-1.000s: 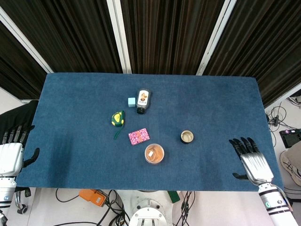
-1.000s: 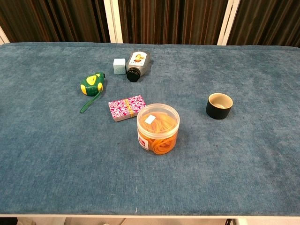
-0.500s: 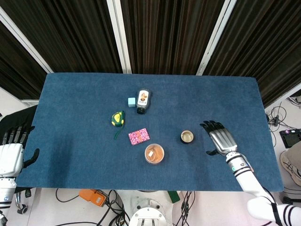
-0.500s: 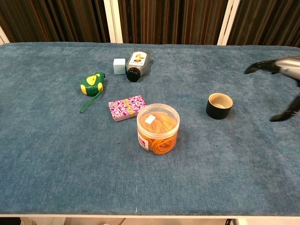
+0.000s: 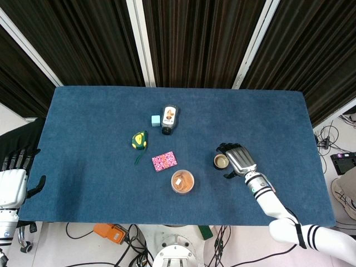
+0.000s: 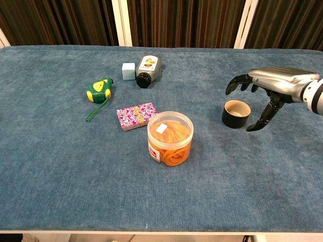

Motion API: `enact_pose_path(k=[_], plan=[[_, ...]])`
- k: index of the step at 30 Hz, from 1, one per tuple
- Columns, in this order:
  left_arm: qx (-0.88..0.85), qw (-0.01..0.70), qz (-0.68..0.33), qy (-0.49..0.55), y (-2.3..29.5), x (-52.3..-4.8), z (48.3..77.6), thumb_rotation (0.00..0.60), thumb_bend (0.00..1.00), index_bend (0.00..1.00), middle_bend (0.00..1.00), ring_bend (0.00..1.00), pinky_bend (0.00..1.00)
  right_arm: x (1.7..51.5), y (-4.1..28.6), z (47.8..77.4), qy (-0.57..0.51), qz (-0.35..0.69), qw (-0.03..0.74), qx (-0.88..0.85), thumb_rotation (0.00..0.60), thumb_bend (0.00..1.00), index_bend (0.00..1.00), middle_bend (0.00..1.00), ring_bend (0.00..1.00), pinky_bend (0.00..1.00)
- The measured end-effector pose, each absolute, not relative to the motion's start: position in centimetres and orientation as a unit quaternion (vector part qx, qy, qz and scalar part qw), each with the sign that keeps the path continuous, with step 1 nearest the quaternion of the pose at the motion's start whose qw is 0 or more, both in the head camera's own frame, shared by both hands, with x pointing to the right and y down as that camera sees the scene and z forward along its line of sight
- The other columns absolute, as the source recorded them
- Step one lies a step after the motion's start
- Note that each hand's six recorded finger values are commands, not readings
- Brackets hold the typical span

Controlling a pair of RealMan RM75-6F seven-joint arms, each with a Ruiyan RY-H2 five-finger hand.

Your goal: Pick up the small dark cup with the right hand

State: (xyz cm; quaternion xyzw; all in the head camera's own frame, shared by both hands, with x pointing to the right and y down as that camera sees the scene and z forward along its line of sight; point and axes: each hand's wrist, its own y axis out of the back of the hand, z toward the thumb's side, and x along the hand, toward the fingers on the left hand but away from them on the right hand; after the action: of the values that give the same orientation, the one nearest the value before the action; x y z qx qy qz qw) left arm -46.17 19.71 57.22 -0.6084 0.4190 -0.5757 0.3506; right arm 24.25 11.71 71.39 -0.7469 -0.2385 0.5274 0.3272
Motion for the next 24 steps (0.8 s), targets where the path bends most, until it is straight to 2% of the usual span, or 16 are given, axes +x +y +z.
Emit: enact_pose_path(k=[5, 11, 20, 24], plan=[[-0.609, 0.349, -0.577, 0.418, 19.7, -46.2, 57.3, 0.600, 0.34, 0.14, 0.04, 0.08, 0.07, 23.3, 11.5, 71.8, -0.235, 0.525, 0.333, -0.747, 0.600, 0.13, 0.36, 0.29, 0.31, 0.33], [-0.608, 0.347, -0.578, 0.419, 19.7, -46.2, 57.3, 0.600, 0.34, 0.14, 0.04, 0.08, 0.07, 22.3, 11.5, 71.9, -0.236, 0.518, 0.339, -0.749, 0.600, 0.23, 0.40, 0.32, 0.37, 0.39], [-0.608, 0.344, -0.581, 0.418, 19.7, -46.3, 57.3, 0.600, 0.34, 0.14, 0.04, 0.08, 0.07, 21.9, 11.9, 72.3, -0.229, 0.520, 0.343, -0.748, 0.600, 0.27, 0.41, 0.38, 0.42, 0.49], [-0.608, 0.342, -0.582, 0.419, 19.7, -46.4, 57.3, 0.600, 0.34, 0.14, 0.04, 0.08, 0.07, 22.0, 12.0, 72.6, -0.222, 0.524, 0.343, -0.747, 0.600, 0.27, 0.41, 0.39, 0.43, 0.50]])
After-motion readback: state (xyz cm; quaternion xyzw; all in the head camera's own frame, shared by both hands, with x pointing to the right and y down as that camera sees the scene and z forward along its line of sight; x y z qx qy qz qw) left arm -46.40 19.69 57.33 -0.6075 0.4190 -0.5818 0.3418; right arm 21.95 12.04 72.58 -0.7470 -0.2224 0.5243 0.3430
